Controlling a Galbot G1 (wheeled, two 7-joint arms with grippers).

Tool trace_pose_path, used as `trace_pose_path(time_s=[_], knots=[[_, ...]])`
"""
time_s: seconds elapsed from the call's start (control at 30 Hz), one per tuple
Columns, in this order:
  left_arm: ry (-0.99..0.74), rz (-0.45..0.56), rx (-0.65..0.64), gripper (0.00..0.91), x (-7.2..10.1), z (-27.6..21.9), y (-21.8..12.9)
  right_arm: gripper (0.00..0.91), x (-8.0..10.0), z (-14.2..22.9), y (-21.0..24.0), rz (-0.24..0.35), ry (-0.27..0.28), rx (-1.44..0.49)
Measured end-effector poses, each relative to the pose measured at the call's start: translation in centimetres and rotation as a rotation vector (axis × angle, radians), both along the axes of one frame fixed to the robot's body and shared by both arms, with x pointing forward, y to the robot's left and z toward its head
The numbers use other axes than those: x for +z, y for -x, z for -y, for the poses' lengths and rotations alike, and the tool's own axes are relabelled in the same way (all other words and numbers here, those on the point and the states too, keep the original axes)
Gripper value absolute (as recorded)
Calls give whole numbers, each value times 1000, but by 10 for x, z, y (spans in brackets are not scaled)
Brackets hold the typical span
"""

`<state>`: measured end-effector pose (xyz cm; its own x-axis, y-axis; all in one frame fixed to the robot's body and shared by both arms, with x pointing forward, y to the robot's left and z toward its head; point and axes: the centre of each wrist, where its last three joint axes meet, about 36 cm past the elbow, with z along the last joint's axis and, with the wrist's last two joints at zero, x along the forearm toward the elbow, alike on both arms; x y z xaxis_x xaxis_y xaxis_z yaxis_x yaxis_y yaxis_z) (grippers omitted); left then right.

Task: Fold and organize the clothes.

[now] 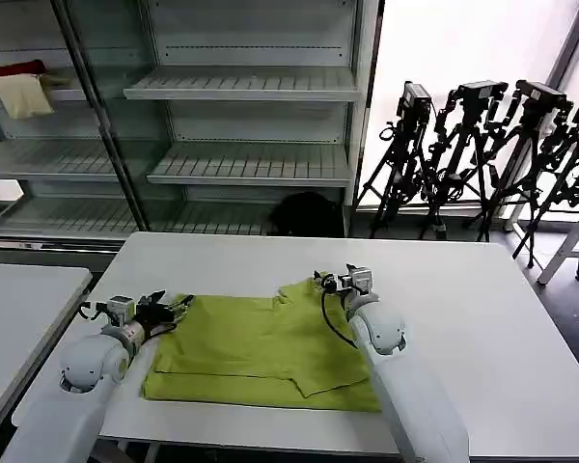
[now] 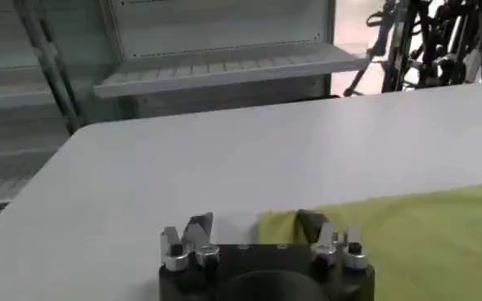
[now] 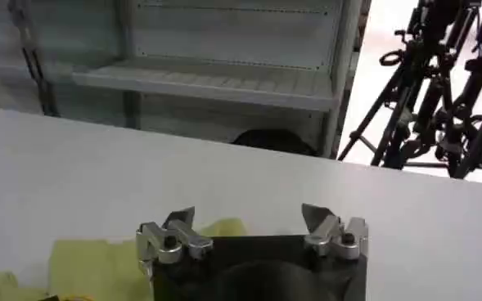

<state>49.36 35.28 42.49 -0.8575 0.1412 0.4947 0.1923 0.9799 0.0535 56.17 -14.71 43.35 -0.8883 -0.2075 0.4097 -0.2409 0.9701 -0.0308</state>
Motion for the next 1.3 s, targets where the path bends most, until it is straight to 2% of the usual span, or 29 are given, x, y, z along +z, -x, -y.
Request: trace_pose_path(time_s=[0.1,0.3,0.33,0.37,0.4,0.43,0.5,0.93,1.3], knots=[[5,0,-4,222,-1,3,2,322,-4,-1,2,-8,1,5],[15,-4,-9,222,-4,7,6,282,-14,-6,8,-29,4,27],[17,-5,-8,222,-5,7,6,191,-15,-7,9,-31,3,29],[20,-5,-8,222,-5,8,7,141,-16,-8,10,-33,4,32],[21,-6,-9,222,-6,8,7,40,-17,-8,11,-35,4,35],[22,-6,-9,141,-6,9,7,0,-18,-9,11,-37,3,37],[24,-5,-9,10,-6,10,8,0,-18,-10,11,-38,0,40],[69,5,-38,10,1,15,9,0,-7,-7,16,-15,-20,39],[115,65,-33,0,25,10,16,0,15,0,36,42,-59,35]])
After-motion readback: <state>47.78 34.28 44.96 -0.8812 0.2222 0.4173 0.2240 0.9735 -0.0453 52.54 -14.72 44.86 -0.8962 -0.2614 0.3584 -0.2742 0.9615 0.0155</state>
